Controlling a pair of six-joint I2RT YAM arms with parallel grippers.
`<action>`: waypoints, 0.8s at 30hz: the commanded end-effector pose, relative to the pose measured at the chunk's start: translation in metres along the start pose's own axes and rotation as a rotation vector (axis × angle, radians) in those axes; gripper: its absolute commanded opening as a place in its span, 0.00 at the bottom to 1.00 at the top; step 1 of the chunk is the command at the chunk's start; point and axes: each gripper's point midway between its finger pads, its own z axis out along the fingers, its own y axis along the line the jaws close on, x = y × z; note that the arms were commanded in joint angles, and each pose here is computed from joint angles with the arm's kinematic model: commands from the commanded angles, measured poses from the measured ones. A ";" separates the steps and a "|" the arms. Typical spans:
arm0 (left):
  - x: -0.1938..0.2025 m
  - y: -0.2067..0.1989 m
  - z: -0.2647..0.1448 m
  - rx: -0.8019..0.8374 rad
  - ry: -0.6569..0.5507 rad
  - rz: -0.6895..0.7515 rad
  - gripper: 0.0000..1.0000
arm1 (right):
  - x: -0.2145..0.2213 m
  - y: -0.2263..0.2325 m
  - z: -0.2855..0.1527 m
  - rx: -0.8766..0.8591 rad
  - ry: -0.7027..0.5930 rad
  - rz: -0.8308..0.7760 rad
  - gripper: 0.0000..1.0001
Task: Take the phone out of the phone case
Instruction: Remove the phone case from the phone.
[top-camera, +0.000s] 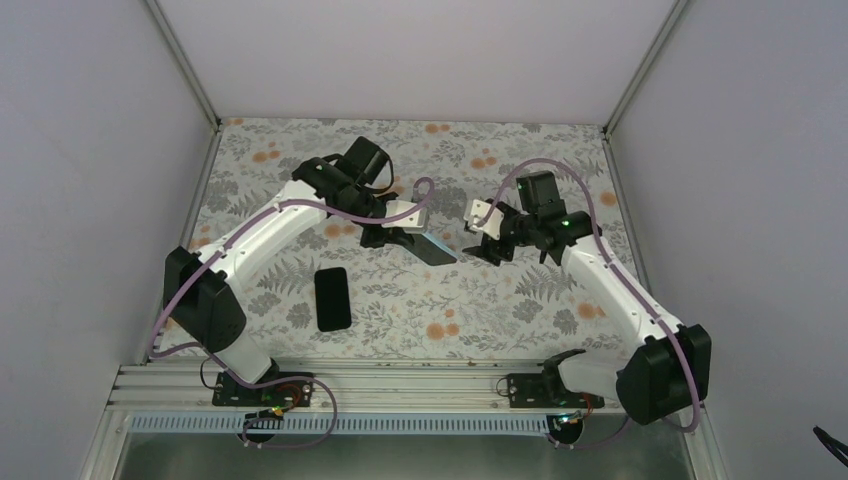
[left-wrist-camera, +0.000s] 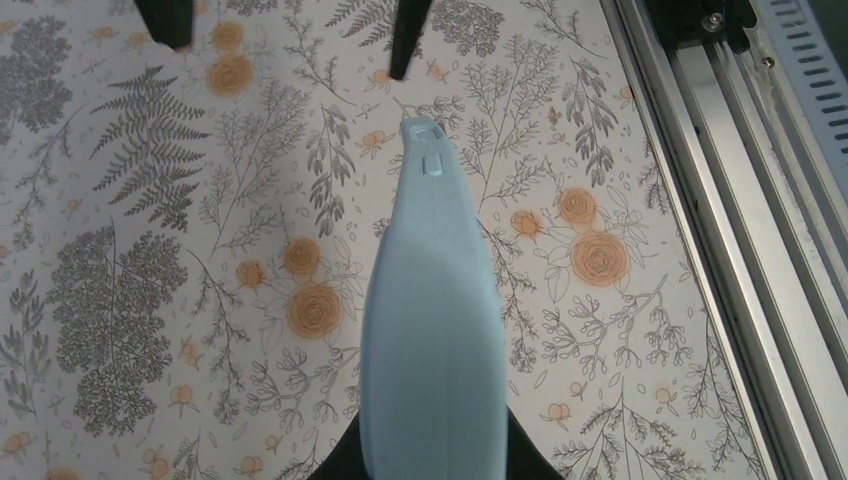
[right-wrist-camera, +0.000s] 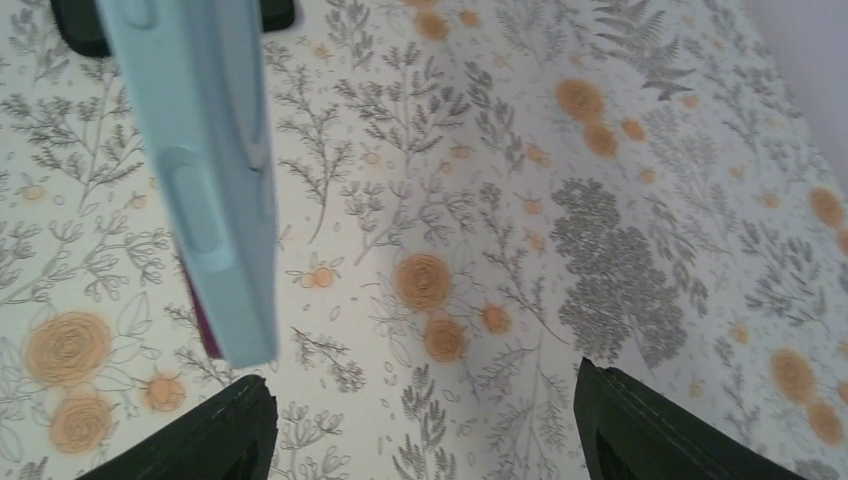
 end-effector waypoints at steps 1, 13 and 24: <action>-0.021 0.012 -0.008 -0.030 -0.064 0.045 0.02 | -0.002 0.020 0.009 -0.075 -0.006 0.002 0.77; -0.020 0.012 -0.012 -0.049 -0.058 0.046 0.02 | 0.002 0.026 0.022 -0.107 -0.010 0.018 0.75; -0.019 0.010 -0.008 -0.026 -0.066 0.041 0.02 | 0.004 0.023 0.027 -0.089 -0.014 0.030 0.74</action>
